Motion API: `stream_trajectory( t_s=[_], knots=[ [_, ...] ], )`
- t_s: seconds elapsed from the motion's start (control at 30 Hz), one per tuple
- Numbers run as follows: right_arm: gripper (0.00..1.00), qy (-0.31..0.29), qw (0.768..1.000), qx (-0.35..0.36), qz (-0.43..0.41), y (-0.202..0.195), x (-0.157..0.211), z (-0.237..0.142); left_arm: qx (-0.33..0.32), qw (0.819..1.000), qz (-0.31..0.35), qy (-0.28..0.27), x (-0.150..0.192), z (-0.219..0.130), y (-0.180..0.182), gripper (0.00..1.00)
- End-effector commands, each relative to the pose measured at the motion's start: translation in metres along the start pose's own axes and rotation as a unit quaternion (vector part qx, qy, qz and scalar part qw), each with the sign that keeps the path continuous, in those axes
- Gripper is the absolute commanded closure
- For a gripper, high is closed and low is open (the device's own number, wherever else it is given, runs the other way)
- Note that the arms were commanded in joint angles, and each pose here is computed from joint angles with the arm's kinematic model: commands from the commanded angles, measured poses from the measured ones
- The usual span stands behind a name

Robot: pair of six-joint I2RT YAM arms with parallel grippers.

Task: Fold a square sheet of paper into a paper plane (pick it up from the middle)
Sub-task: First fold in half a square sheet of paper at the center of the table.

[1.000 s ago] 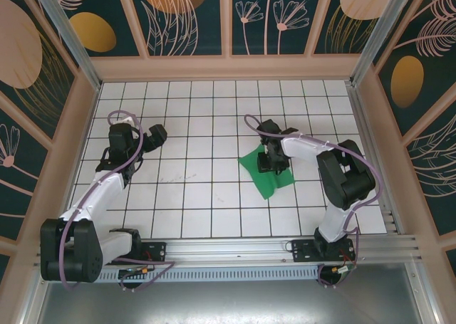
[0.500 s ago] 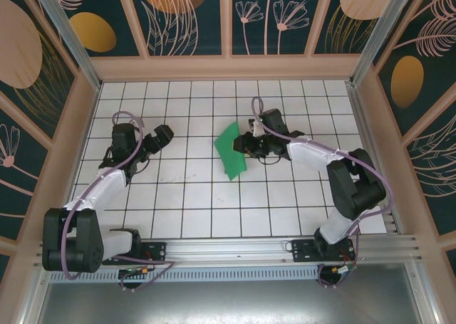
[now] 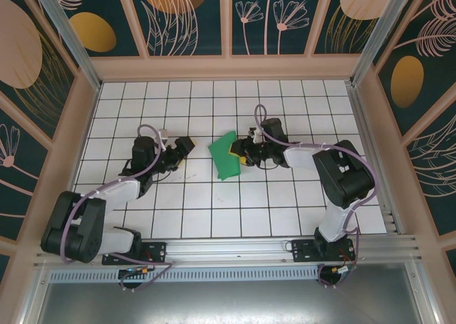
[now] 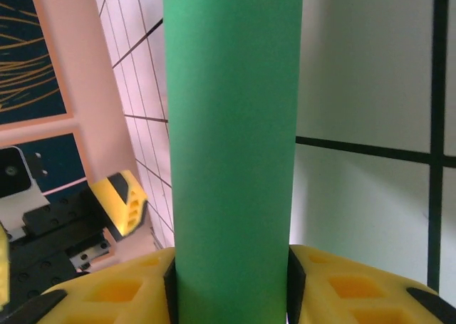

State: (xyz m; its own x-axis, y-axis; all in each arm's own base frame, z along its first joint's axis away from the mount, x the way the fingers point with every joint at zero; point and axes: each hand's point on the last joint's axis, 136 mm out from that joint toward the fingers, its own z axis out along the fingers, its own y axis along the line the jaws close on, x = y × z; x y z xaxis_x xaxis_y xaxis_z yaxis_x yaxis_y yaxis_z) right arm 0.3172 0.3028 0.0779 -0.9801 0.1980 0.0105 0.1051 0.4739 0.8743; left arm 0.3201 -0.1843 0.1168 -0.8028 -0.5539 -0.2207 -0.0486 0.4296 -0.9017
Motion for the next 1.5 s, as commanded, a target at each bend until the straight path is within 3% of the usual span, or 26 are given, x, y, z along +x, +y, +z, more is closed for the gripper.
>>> stream_trajectory(
  t_s=[0.0,0.47,0.63,0.73,0.87,1.33,1.47],
  knots=[
    [0.55,0.001,0.999,-0.031,0.008,0.007,-0.003,-0.001,0.049,0.999,-0.007,0.018,0.012,0.01,-0.02,0.16],
    [0.54,0.0,0.997,-0.058,0.048,0.003,-0.004,-0.004,0.125,0.988,-0.059,0.067,0.052,0.046,-0.044,0.44],
    [0.54,-0.001,0.997,-0.063,0.049,0.004,-0.004,-0.007,0.114,0.989,-0.07,0.066,0.053,0.05,-0.036,0.44],
    [0.54,-0.003,0.997,-0.063,0.051,0.003,-0.005,-0.008,0.08,0.993,-0.075,0.053,0.052,0.051,-0.021,0.37],
    [0.54,-0.003,0.997,-0.063,0.052,0.001,-0.005,-0.009,0.045,0.996,-0.066,0.038,0.048,0.051,-0.01,0.36],
    [0.54,0.014,0.995,-0.078,0.052,0.007,0.001,-0.005,0.124,0.986,-0.077,0.076,0.056,0.058,-0.043,0.47],
    [0.54,0.025,0.995,-0.081,0.047,0.009,0.008,0.0,0.116,0.987,-0.083,0.08,0.059,0.063,-0.034,0.51]
  ],
)
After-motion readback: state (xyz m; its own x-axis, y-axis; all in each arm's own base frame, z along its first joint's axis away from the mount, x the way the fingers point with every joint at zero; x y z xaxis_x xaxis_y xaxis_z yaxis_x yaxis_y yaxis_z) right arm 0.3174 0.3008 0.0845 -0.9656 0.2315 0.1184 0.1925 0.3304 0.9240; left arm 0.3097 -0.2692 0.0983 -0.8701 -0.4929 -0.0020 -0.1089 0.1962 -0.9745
